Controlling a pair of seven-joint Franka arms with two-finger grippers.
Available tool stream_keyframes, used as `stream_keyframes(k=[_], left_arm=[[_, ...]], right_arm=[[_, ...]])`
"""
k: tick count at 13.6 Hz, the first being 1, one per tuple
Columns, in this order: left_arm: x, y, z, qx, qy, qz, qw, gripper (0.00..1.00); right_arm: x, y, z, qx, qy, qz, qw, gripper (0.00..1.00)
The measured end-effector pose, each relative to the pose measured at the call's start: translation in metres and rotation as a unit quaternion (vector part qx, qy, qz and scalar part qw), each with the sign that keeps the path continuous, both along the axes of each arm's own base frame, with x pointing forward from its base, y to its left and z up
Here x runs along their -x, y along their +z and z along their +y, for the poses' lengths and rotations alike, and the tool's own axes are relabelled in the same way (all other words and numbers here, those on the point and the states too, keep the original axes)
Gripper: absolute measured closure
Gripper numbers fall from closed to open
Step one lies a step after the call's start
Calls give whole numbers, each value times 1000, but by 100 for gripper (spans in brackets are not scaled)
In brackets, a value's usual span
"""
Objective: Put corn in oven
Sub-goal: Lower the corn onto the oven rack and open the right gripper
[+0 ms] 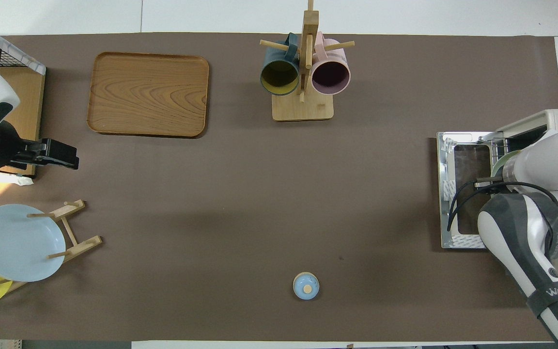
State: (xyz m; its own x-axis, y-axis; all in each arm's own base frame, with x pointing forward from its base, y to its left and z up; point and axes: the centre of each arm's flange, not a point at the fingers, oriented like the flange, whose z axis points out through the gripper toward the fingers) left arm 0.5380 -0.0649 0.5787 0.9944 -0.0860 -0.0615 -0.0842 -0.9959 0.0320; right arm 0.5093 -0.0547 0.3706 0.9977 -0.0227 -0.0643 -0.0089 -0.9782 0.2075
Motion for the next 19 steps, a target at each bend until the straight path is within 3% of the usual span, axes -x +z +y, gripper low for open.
stream_keyframes(k=[4, 6, 9, 19], left_arm=[[0, 0, 0, 0, 0, 0, 1000, 0], [0, 0, 0, 0, 0, 0, 1000, 0], [0, 0, 0, 0, 0, 0, 1000, 0], [0, 0, 0, 0, 0, 0, 1000, 0]], right_arm=[[3, -2, 1, -1, 0, 1, 1000, 92], [3, -1, 0, -1, 0, 1, 1000, 75], [0, 3, 0, -1, -2, -2, 1000, 65], [-14, 35, 26, -31, -11, -1, 999, 68]])
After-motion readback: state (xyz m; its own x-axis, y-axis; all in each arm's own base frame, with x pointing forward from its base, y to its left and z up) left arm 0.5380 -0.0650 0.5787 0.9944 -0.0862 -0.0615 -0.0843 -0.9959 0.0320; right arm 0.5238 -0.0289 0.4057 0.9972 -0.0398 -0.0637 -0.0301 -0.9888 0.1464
